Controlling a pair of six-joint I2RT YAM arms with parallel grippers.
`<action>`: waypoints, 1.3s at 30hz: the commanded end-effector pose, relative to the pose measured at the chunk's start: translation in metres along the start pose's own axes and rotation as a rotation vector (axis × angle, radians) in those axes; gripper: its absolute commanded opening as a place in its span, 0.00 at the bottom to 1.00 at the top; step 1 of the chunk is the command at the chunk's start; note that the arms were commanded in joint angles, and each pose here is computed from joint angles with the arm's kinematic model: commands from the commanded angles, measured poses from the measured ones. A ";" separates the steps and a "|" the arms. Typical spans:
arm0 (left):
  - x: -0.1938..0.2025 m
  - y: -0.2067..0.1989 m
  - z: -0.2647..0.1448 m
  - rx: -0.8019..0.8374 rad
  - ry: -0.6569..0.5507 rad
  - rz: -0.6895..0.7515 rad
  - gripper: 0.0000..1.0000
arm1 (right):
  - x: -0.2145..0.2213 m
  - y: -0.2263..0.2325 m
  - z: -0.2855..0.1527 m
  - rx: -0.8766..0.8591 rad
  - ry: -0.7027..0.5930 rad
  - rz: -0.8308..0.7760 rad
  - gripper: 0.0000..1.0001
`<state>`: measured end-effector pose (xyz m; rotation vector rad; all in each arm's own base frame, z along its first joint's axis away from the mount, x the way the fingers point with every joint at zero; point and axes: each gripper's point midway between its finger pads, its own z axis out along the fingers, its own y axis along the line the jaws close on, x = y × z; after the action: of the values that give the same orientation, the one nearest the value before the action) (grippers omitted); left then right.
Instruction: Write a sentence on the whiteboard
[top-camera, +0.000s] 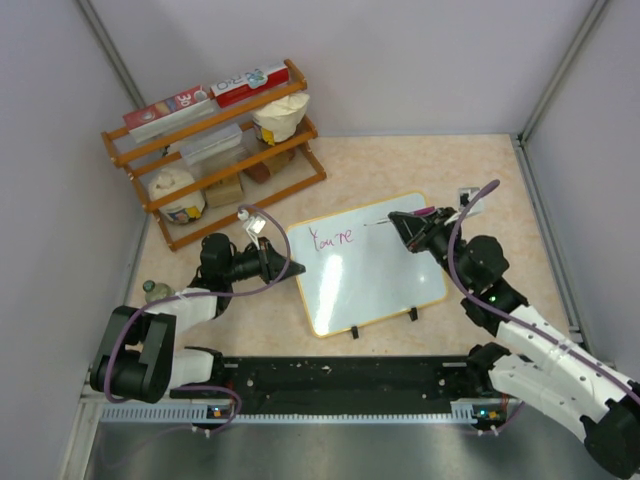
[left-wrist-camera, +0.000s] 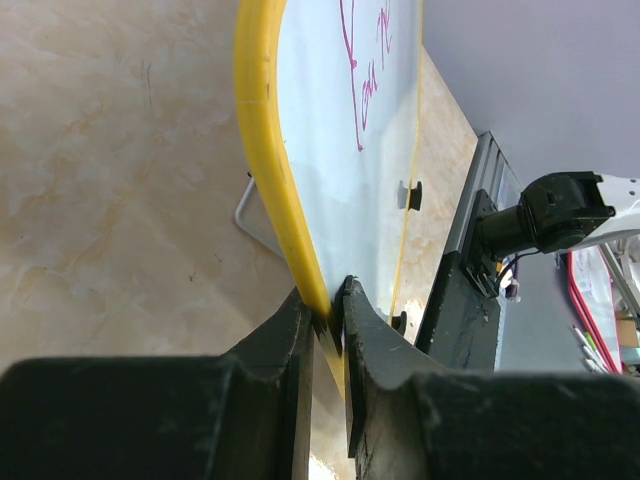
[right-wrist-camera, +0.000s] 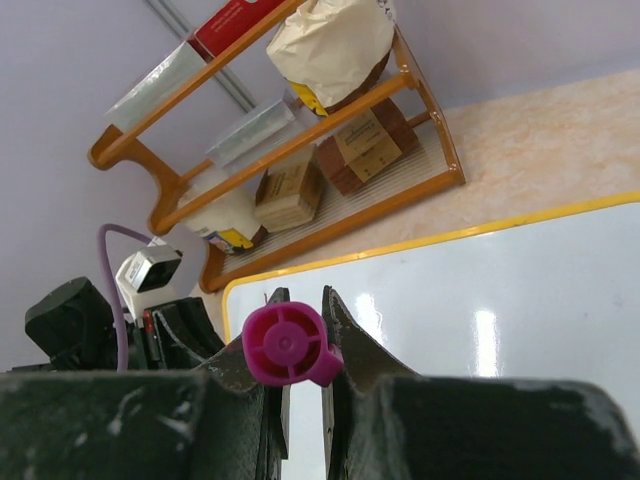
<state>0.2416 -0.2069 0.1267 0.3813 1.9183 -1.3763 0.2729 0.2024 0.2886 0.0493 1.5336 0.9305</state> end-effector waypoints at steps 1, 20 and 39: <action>-0.008 0.006 0.001 -0.027 -0.030 0.102 0.00 | -0.006 -0.003 -0.005 -0.003 -0.015 -0.011 0.00; -0.008 0.006 0.002 -0.027 -0.028 0.101 0.00 | -0.004 -0.013 -0.009 -0.004 0.012 -0.040 0.00; -0.009 0.007 0.001 -0.031 -0.030 0.101 0.00 | -0.008 -0.011 0.006 -0.002 0.035 -0.094 0.00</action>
<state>0.2415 -0.2069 0.1269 0.3827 1.9172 -1.3760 0.2781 0.1917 0.2517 -0.0131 1.6468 0.8525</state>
